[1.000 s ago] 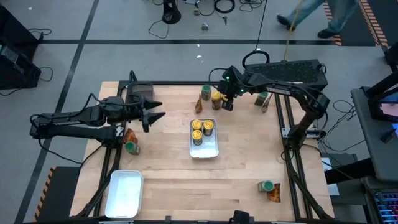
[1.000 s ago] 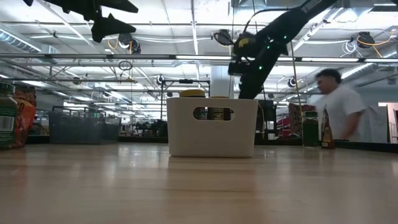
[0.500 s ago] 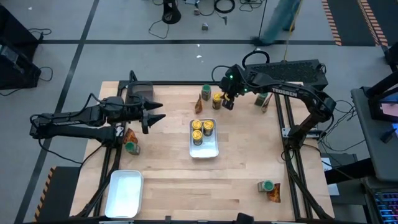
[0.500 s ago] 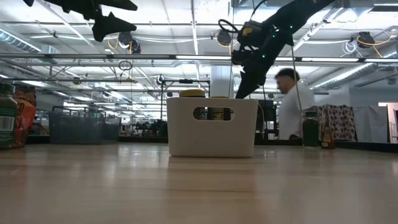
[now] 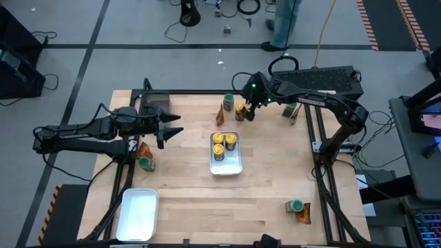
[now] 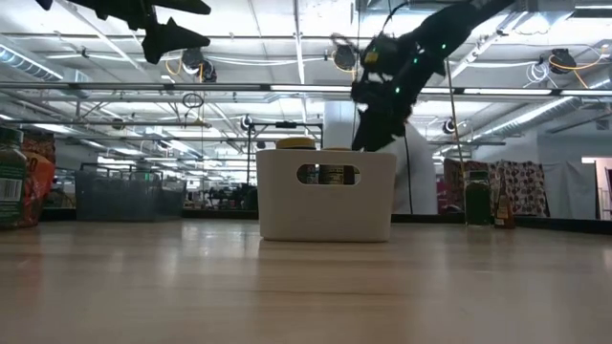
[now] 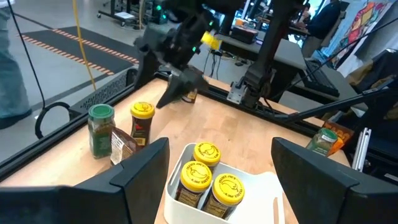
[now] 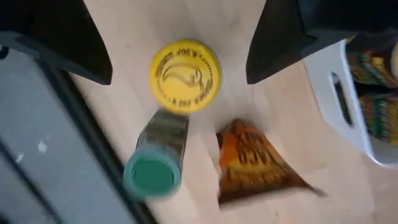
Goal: Sort spices by type
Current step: Put the yellow spice bottle into the top white bin
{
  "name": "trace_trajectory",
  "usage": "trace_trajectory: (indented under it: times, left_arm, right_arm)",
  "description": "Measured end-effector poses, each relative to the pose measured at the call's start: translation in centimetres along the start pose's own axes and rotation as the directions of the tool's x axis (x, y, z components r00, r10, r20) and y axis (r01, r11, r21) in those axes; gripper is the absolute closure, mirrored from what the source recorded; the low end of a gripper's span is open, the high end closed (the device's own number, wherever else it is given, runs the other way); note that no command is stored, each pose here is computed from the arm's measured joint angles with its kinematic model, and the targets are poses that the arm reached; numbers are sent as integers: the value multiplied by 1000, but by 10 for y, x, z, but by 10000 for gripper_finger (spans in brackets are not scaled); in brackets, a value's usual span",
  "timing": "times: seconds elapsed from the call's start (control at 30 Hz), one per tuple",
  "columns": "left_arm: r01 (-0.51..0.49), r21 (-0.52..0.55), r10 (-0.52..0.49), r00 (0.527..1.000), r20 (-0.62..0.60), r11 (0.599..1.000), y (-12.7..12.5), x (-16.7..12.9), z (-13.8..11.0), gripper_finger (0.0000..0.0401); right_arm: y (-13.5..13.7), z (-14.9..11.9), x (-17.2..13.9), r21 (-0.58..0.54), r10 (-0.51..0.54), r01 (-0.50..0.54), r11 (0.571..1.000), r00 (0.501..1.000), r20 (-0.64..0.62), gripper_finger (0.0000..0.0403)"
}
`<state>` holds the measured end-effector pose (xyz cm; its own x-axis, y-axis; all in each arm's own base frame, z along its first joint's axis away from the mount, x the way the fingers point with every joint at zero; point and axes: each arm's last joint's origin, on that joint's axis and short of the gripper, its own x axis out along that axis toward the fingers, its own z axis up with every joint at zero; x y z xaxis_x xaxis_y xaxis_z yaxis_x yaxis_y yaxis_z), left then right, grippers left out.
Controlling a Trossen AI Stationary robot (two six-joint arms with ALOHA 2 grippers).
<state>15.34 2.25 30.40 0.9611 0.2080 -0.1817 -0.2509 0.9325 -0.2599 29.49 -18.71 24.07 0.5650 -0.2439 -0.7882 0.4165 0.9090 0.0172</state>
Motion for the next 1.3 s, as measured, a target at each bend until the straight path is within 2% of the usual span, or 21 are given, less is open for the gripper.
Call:
trace_trajectory:
  times: [0.2, 0.4, 0.7, 0.93, 1.0, 1.3]
  left_arm:
    - [3, 0, -3, 1000, -1, 1000, 0, 0, 0, 115]
    - [17, -9, -17, 1000, -5, 1000, 0, 0, 0, 115]
    - [23, -21, -23, 1000, -12, 1000, -1, 0, -1, 115]
    - [22, -18, -22, 1000, -14, 1000, -1, 0, -1, 115]
    - [22, -18, -22, 1000, -15, 1000, -1, 0, -1, 115]
    - [22, -19, -22, 1000, -15, 1000, 0, 0, -1, 115]
  right_arm:
    - [-3, -6, 25, 70, -42, 46, 996, 997, -57, 49]
    - [-5, -7, 37, 103, -45, 51, 993, 998, -54, 50]
    - [-3, -1, 38, 118, -49, 48, 992, 999, 2, 50]
    - [0, -2, 38, 133, -51, 52, 990, 999, -11, 51]
    - [-1, -2, 38, 143, -80, 81, 986, 997, -13, 51]
    - [-1, -3, 40, 178, -95, 97, 979, 995, -20, 95]
